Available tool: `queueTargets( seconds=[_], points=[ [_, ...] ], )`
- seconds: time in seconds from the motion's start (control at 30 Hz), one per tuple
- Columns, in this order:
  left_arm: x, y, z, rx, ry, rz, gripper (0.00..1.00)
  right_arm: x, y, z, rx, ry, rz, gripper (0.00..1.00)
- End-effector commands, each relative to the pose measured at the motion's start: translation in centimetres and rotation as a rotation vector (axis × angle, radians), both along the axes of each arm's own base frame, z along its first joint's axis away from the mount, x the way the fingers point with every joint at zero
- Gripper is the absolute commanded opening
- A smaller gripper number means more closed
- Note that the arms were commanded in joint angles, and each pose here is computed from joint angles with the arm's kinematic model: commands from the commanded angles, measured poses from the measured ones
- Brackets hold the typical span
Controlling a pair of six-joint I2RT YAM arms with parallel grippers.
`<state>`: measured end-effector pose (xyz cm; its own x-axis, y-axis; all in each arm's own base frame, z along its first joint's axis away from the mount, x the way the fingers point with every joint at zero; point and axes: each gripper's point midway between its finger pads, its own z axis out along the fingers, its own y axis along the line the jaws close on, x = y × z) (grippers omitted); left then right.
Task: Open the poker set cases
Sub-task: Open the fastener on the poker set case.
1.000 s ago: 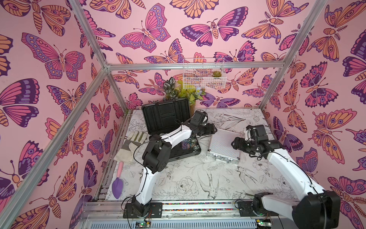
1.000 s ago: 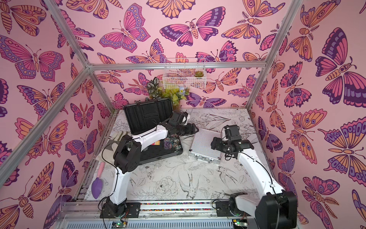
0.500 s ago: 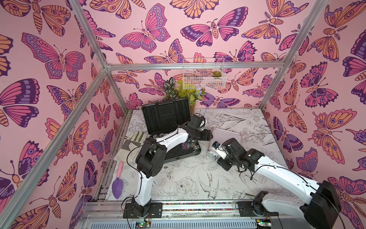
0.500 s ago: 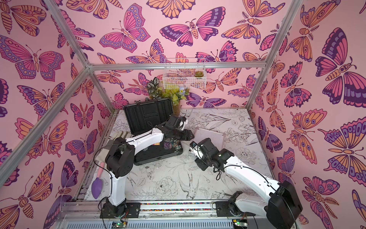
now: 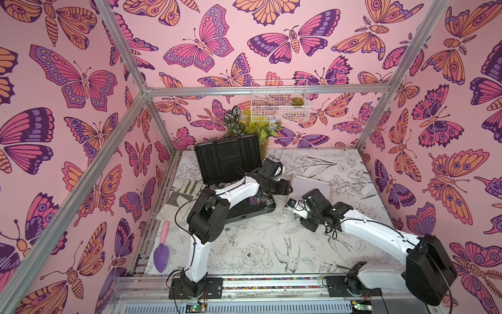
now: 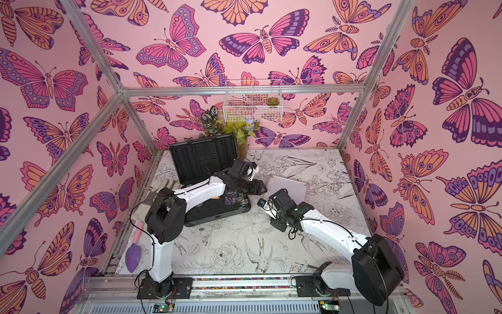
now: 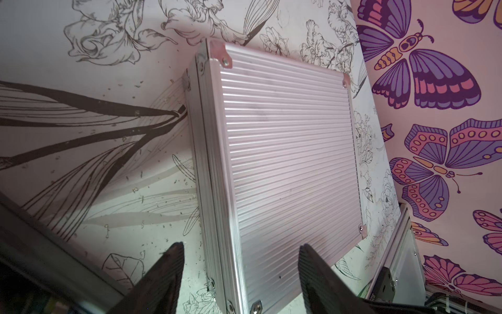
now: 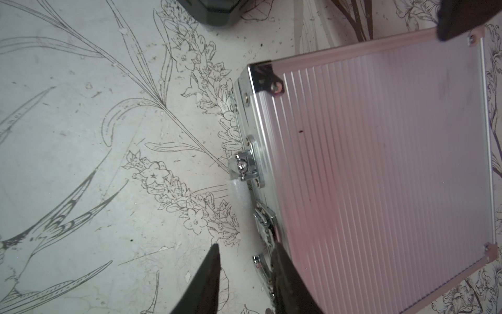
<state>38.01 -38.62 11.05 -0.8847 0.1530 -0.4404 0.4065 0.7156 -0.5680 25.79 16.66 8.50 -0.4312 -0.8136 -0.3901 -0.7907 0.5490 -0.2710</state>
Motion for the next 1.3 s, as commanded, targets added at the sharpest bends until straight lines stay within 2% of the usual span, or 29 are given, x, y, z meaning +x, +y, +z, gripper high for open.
queueTargets(
  seconds=[0.0, 0.07, 0.2, 0.27, 0.33, 0.37, 0.47, 0.63, 0.73, 0.83, 1.03, 1.27],
  points=[
    [-1.4, 0.2, -2.0, 0.022, 0.075, -0.004, 0.69, 1.2, -0.3, 0.8, 0.023, -0.048, -0.080, 0.39],
    [-1.5, 0.5, -1.8, 0.018, 0.083, 0.011, 0.69, 1.6, -0.4, 2.0, 0.134, -0.044, -0.229, 0.43],
    [-1.8, 0.4, -1.6, 0.003, 0.092, 0.014, 0.69, 0.3, 0.2, 3.6, 0.411, -0.020, -0.413, 0.52],
    [-2.0, 0.0, -1.8, -0.008, 0.109, 0.008, 0.69, 0.1, -1.7, 4.5, 0.504, -0.051, -0.610, 0.61],
    [-2.1, -0.3, -2.0, -0.015, 0.130, 0.006, 0.69, -0.6, -2.8, 5.2, 0.550, -0.050, -0.715, 0.64],
    [-2.1, -0.4, -2.2, -0.015, 0.135, 0.005, 0.69, -0.9, -3.3, 5.6, 0.567, -0.040, -0.773, 0.69],
    [-2.2, -0.6, -2.5, -0.017, 0.149, 0.010, 0.69, -1.6, -4.2, 5.4, 0.613, 0.031, -0.927, 0.72],
    [-2.0, -0.8, -2.9, -0.020, 0.167, 0.023, 0.69, -2.7, -3.5, 2.7, 0.811, 0.186, -1.008, 0.72],
    [-2.1, -1.1, -3.1, -0.028, 0.183, 0.021, 0.69, -2.9, -4.1, 1.1, 0.917, 0.228, -1.040, 0.72],
    [-2.0, -1.1, -3.5, -0.025, 0.198, 0.031, 0.69, -2.6, -4.4, -0.3, 0.967, 0.246, -1.052, 0.72],
    [-2.0, -1.2, -3.8, -0.028, 0.216, 0.042, 0.69, -0.9, -3.2, -1.3, 0.984, 0.232, -0.961, 0.74],
    [-2.0, -1.2, -4.2, -0.023, 0.225, 0.052, 0.69, 0.5, -4.5, -2.7, 0.944, 0.163, -0.990, 0.79]
  ],
)
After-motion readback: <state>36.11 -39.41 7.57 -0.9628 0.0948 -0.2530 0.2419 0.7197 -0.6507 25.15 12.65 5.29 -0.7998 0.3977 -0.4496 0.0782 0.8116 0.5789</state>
